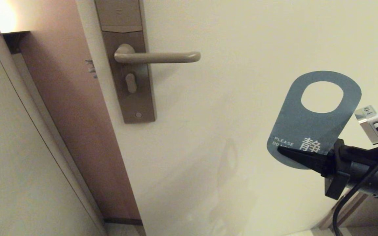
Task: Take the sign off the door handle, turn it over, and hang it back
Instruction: Hang the sign back with the other side facing out
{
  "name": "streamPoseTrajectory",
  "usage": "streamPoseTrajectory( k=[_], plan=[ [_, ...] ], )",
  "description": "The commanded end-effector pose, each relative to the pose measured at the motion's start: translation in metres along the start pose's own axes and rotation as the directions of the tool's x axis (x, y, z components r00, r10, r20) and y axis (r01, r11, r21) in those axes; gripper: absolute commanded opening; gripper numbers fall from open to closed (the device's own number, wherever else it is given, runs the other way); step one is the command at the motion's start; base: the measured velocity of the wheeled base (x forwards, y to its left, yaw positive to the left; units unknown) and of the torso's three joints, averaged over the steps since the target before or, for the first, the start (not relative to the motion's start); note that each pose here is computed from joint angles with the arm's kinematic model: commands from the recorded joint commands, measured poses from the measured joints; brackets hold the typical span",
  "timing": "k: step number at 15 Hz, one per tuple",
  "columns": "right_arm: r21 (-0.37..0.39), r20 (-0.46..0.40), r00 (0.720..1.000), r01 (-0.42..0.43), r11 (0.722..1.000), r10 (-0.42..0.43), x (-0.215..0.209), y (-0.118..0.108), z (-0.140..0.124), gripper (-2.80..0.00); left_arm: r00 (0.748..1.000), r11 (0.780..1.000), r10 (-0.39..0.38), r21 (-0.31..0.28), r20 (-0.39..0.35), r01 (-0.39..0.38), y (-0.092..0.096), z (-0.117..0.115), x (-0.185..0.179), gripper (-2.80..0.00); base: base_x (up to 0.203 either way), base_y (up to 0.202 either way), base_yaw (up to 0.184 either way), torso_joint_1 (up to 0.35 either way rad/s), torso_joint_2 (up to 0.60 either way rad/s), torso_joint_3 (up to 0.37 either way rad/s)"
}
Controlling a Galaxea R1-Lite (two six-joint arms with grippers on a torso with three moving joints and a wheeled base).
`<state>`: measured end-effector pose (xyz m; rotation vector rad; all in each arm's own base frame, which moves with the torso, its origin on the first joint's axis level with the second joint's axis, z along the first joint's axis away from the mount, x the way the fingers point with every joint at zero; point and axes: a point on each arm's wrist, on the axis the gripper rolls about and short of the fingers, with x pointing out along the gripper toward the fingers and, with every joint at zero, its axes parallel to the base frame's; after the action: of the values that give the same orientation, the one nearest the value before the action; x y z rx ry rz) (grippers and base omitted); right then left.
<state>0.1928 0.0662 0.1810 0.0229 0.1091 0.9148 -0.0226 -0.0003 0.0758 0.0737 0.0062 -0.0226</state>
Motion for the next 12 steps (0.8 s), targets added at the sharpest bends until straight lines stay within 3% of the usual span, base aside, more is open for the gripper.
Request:
streamPoseTrajectory(
  k=[1, 7, 12],
  plan=[
    [-0.001, 0.001, 1.000, -0.005, 1.000, 0.005, 0.0007, -0.0003, -0.0003, -2.80, 1.000, 1.000, -0.017, 0.017, 0.002, 0.017, -0.0004, -0.0002, -0.0006, -2.80, 0.000, 0.000, 0.000, 0.000, 0.00, 0.000],
    [0.012, -0.011, 1.000, -0.005, 1.000, 0.005, 0.0031, -0.0022, -0.0031, -2.80, 1.000, 0.999, -0.022, 0.025, -0.004, 0.022, -0.0006, -0.0010, -0.0005, -2.80, 0.000, 0.000, 0.000, 0.000, 0.00, 0.000],
    [0.013, -0.005, 1.000, -0.003, 1.000, 0.003, -0.0024, 0.0016, -0.0030, -2.80, 1.000, 1.000, -0.012, -0.028, -0.003, 0.012, -0.0003, -0.0006, -0.0006, -2.80, 0.000, 0.000, 0.000, 0.000, 0.00, 0.000]
  ],
)
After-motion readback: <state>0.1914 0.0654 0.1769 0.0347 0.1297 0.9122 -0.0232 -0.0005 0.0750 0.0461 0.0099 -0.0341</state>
